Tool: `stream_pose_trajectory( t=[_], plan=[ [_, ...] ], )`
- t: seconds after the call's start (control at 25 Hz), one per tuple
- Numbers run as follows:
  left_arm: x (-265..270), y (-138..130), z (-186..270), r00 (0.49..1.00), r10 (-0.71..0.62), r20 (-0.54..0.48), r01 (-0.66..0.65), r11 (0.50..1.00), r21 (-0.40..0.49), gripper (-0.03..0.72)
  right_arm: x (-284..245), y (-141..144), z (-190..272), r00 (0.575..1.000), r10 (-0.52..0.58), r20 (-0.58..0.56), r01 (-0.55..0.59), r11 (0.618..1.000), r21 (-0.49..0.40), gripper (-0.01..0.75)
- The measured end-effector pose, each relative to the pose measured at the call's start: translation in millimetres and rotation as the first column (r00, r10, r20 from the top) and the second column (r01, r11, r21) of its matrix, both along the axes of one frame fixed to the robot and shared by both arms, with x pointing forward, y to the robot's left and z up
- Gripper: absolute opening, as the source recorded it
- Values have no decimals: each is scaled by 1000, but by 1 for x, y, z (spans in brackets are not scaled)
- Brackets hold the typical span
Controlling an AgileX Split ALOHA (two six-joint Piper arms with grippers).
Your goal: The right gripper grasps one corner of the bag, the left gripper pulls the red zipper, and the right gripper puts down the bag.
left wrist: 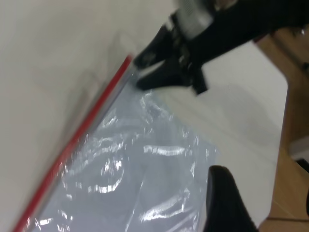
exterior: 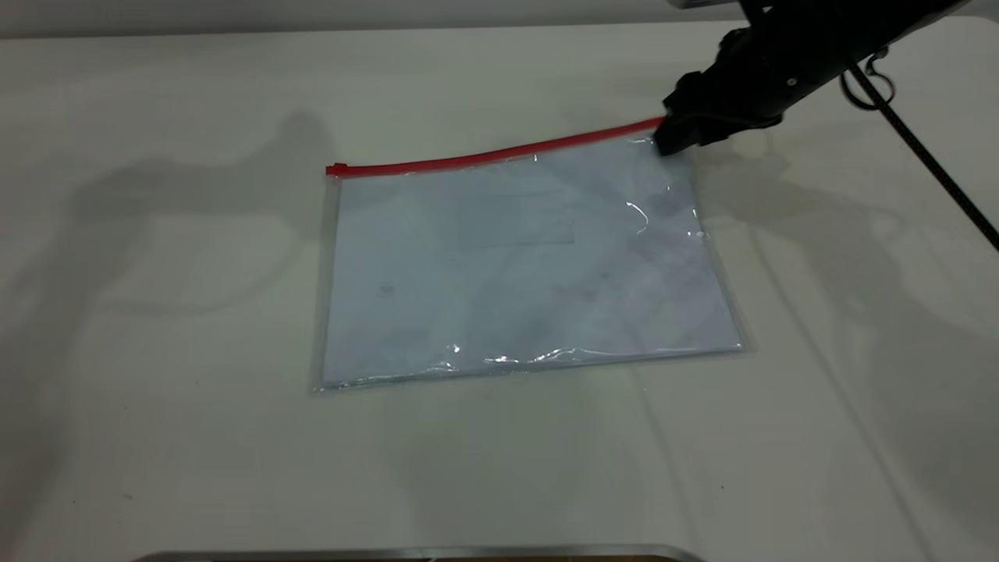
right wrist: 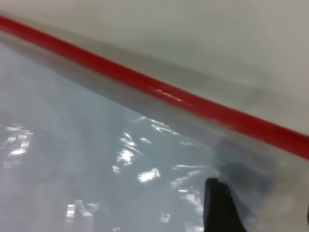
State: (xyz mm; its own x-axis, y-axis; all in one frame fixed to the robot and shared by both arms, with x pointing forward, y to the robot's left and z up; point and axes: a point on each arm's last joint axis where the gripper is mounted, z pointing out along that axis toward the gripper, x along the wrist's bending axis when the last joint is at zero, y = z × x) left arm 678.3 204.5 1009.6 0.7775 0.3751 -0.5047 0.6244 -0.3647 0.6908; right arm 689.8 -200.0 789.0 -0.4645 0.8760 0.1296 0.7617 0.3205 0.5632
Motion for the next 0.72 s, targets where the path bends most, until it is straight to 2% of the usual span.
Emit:
stream_pose_trajectory(
  t=[0.16,0.32,0.48,0.72],
  plan=[
    [-22,1,65,990,6,138,-5,1000,-9,467,5,-6,21,999,-19,37,21,999,-47,476],
    [-55,4,127,962,12,274,-16,1000,12,468,4,-3,61,999,-33,25,33,999,-5,476],
    [-92,10,173,939,45,341,-76,994,77,468,-16,5,110,993,51,-108,-43,996,80,457],
    [-140,25,215,919,187,348,-261,949,179,468,-60,6,187,937,163,-309,-127,983,132,407]
  ],
)
